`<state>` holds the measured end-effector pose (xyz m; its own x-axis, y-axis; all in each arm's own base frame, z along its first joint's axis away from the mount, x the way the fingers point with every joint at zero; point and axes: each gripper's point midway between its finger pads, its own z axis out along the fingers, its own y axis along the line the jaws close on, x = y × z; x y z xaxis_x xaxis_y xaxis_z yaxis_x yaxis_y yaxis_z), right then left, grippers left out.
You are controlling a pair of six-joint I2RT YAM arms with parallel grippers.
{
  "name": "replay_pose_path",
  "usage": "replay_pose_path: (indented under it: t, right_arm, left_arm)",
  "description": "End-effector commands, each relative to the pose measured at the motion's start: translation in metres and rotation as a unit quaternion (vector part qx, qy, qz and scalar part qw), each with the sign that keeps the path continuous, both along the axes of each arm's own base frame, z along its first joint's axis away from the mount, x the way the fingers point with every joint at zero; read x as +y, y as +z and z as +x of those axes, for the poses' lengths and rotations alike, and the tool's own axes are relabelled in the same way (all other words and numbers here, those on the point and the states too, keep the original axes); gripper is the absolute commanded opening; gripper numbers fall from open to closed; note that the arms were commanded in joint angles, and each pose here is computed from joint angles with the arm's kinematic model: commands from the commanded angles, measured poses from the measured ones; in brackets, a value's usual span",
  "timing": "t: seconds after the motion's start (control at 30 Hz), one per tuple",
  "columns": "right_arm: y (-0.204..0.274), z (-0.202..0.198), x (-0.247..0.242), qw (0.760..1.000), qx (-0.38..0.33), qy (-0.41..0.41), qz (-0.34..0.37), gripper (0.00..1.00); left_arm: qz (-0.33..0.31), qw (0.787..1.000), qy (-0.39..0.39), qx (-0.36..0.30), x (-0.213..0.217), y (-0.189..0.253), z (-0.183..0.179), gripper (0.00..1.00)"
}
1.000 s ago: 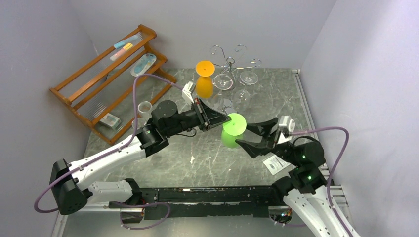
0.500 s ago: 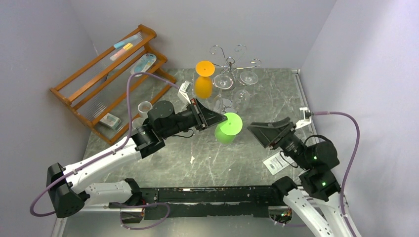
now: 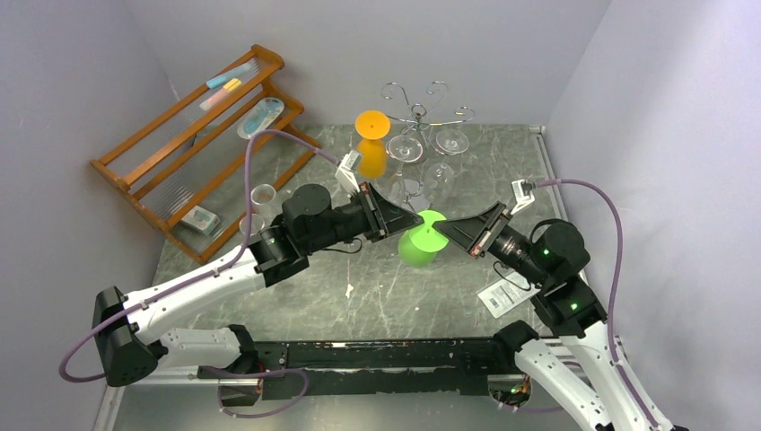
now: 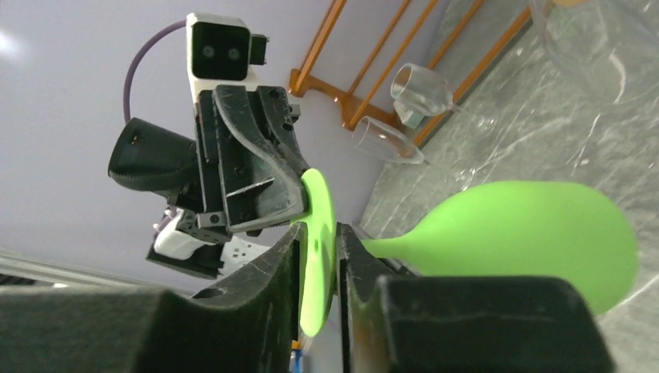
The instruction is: Place the wine glass upside down on the wine glass rack
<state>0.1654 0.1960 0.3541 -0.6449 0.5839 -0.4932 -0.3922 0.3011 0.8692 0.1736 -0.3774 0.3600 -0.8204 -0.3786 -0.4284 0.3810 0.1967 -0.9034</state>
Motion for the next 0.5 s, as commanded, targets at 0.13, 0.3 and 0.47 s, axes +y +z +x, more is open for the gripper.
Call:
replay_pose_path:
  t: [0.13, 0.3, 0.47]
  right_arm:
    - [0.001, -0.010, 0.010, 0.999, 0.015, 0.041, 0.012, 0.00]
    - [0.008, 0.013, -0.004, 0.999, 0.009, -0.033, -0.007, 0.00]
    - [0.010, 0.027, -0.029, 0.993, 0.007, -0.119, -0.018, 0.00]
  left_arm:
    - [-0.009, 1.000, 0.011, 0.001, -0.012, 0.005, 0.001, 0.06]
    - [-0.003, 0.998, 0.066, -0.004, 0.005, 0.004, 0.013, 0.47]
    - [-0.009, 0.993, 0.110, -0.028, 0.025, 0.017, 0.020, 0.70]
